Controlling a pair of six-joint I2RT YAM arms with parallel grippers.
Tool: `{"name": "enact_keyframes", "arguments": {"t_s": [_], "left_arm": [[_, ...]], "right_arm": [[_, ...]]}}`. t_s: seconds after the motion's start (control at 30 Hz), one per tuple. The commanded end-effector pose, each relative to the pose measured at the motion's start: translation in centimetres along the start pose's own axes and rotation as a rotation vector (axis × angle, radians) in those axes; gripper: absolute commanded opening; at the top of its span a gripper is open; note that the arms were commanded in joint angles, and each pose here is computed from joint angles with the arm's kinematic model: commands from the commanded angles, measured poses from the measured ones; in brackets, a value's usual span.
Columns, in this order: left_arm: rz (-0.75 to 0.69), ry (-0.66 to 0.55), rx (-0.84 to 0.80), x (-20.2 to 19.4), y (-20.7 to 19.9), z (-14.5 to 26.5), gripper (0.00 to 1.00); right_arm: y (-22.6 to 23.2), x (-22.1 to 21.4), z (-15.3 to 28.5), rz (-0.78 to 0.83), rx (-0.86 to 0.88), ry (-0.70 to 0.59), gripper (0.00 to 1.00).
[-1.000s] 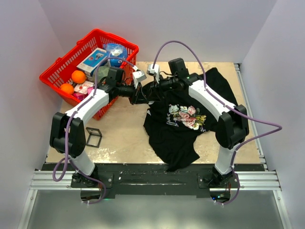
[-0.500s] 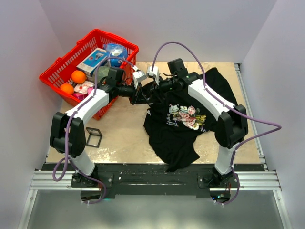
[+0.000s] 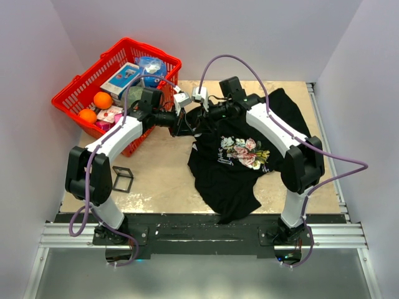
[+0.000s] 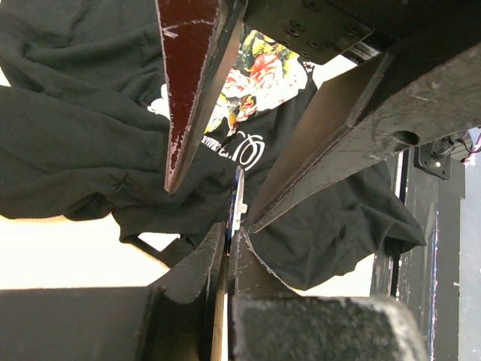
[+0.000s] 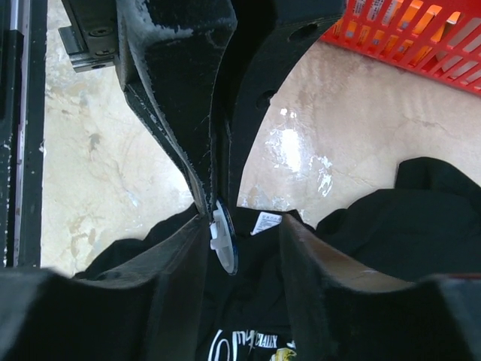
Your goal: Remove the brooch from the garment
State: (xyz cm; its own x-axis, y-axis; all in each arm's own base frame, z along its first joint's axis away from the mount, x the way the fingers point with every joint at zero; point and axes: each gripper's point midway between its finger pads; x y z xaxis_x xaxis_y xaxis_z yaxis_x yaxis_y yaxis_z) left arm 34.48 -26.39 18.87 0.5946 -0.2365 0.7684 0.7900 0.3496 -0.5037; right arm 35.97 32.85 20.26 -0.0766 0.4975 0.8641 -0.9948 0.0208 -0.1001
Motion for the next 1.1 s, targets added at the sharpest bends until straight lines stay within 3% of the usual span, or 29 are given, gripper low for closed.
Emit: {"name": "enact_keyframes", "arguments": {"t_s": [0.0, 0.1, 0.47, 0.73, 1.07], "left_arm": [[-0.047, -0.033, -0.021, 2.0, -0.4, 0.3, 0.00], [-0.049, -0.033, -0.023, 2.1, -0.4, 0.3, 0.00], [-0.051, -0.035, -0.035, 2.1, -0.7, 0.3, 0.00], [-0.054, -0.036, -0.006, 2.2, 0.0, 0.3, 0.00], [-0.032, -0.049, -0.023, 2.4, -0.4, 0.2, 0.00]], "right_arm": [[-0.1, 1.2, 0.2, 0.027, 0.018, -0.018, 0.51], [0.0, 1.2, 0.1, 0.027, 0.025, -0.020, 0.55], [-0.1, 0.1, -0.1, 0.052, 0.023, 0.025, 0.44], [0.0, 1.3, 0.0, 0.000, 0.023, -0.011, 0.57], [0.2, 0.8, -0.4, -0.036, 0.033, -0.011, 0.57]]}}
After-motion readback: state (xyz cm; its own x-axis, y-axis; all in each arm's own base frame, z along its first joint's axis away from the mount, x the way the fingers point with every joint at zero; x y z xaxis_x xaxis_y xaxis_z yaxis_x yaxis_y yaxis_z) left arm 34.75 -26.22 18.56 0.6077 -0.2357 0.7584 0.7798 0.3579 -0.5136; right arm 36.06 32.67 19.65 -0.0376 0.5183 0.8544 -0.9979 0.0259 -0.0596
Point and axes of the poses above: each gripper's point midway between its finger pads, its own z axis back along the fingers, its own y axis along the line the jaws close on, x = y × z, and after that the axes turned 11 degrees about z, right-handed
